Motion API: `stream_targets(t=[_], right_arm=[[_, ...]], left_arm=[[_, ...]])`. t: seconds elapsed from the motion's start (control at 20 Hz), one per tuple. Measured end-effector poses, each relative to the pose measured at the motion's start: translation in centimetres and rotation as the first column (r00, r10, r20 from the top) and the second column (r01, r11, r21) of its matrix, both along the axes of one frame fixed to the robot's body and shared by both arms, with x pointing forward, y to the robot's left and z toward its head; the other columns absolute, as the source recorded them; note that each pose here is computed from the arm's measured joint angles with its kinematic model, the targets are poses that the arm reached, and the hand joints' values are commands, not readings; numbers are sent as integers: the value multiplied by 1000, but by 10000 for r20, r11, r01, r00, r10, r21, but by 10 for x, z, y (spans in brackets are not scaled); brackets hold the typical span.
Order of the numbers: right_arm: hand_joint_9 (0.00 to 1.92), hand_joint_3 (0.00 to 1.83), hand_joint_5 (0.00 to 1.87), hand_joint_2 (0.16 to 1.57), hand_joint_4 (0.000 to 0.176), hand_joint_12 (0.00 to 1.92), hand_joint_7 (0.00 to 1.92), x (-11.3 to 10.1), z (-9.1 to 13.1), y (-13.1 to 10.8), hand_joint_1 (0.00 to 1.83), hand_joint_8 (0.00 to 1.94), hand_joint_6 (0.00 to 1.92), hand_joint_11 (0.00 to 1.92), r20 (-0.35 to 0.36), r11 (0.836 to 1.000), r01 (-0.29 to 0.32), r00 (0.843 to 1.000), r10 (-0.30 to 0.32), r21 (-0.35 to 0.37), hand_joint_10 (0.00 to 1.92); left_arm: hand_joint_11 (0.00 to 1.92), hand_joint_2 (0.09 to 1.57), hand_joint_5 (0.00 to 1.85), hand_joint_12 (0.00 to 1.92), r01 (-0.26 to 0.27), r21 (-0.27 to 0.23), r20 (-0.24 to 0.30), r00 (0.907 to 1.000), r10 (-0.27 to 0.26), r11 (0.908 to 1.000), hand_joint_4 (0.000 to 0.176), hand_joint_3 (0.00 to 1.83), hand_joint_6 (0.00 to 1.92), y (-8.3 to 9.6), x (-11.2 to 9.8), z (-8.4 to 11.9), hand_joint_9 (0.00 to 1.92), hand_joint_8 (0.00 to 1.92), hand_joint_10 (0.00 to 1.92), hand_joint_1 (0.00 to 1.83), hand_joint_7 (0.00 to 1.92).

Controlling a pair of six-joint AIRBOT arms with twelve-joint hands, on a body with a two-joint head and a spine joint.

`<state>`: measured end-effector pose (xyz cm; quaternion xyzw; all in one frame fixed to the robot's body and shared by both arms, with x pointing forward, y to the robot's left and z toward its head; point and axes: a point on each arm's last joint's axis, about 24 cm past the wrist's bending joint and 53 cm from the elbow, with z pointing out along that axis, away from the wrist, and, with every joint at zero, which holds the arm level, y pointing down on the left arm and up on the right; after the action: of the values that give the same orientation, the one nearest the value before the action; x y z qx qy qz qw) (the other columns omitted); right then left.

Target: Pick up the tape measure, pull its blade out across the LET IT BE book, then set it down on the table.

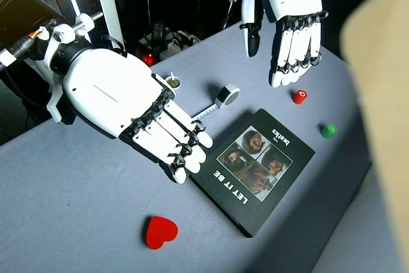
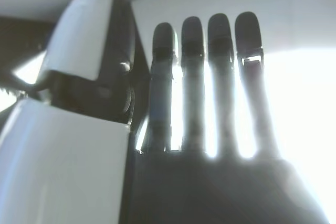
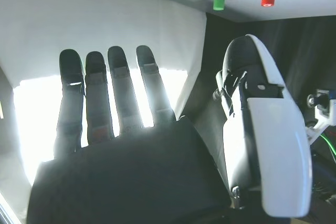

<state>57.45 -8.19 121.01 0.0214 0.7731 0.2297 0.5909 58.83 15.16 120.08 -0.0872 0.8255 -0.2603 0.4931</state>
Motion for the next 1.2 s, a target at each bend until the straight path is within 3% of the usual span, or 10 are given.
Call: stream_targets(t=[0.05, 0.2, 0.35, 0.7, 0.75, 0.9, 0.95, 1.0, 1.15, 1.2], right_arm=[[158, 3, 145, 1173, 39, 595, 155, 0, -1, 0, 88, 4, 2, 0, -31, 10000, 7, 10000, -7, -14, 4], [173, 1, 147, 1179, 38, 747, 174, 0, -1, 0, 79, 2, 4, 0, -19, 10000, -17, 10000, 17, -18, 3], [185, 0, 151, 1164, 36, 804, 183, 0, -1, 0, 118, 3, 3, 0, -36, 10000, -22, 10000, 22, -27, 4], [196, 2, 156, 1196, 34, 750, 174, 0, -1, 1, 50, 3, 2, 0, -20, 10000, -37, 10000, 37, -80, 3], [188, 2, 157, 1197, 34, 740, 171, 0, -1, 1, 50, 3, 2, 0, -16, 10000, -38, 10000, 38, -81, 0], [170, 1, 170, 1199, 31, 740, 173, -1, -2, 1, 46, 3, 4, 0, -34, 9999, -42, 10000, 41, -97, 3], [216, 0, 177, 1199, 30, 816, 201, -1, -2, 1, 48, 6, 3, 0, -35, 9999, -56, 10000, 56, -118, 13], [223, 0, 172, 1193, 30, 862, 200, -1, -2, 1, 59, 3, 1, 0, -28, 9999, -66, 10000, 65, -117, 10], [217, 0, 137, 1188, 29, 875, 174, -1, -2, 1, 69, 0, 0, 0, -36, 9999, -71, 10000, 71, -114, 2], [217, 0, 134, 1188, 28, 874, 172, -1, -2, 1, 69, 0, 0, 0, -29, 9999, -73, 10000, 73, -116, 2]], left_arm=[[464, 1098, 719, 672, -67, -172, -258, 9996, 63, 9998, 0, 0, 13, -1, -2, -4, 695, 10, 9, 1136, 706], [461, 1098, 739, 667, 56, -121, -177, 9998, -58, 9999, 0, 0, 16, -3, -3, -3, 709, 12, 12, 1144, 721], [468, 1098, 747, 668, 97, -471, -413, 9991, -117, 9988, 0, 0, 14, -5, -4, -5, 714, 10, 10, 1148, 725], [521, 1101, 769, 659, 139, -569, -228, 9996, -152, 9983, 0, 0, 7, -4, 4, 0, 760, 4, 7, 1152, 771], [523, 1101, 777, 658, -104, -978, -222, 9997, 83, 9952, 0, 0, 9, -3, 6, 3, 764, 5, 7, 1152, 777], [532, 1103, 791, 640, -457, -1890, 572, 9967, 574, 9809, 0, 1, 0, -4, 11, 24, 779, 0, 0, 1151, 793], [524, 1104, 782, 635, -404, -2688, 853, 9942, 655, 9623, 0, 1, 0, -9, 10, 34, 777, 0, 0, 1150, 780], [520, 1104, 781, 633, -79, -3090, 1089, 9931, 437, 9510, 0, 1, 0, -16, 8, 40, 777, 0, 0, 1149, 776], [528, 1105, 778, 637, 776, -3402, 1434, 9892, -299, 9371, 0, 1, 1, -33, -1, 45, 768, 5, 2, 1148, 764], [531, 1104, 769, 638, 965, -3590, 1283, 9903, -533, 9284, 0, 1, 0, -37, -4, 40, 772, 6, 3, 1146, 767]])
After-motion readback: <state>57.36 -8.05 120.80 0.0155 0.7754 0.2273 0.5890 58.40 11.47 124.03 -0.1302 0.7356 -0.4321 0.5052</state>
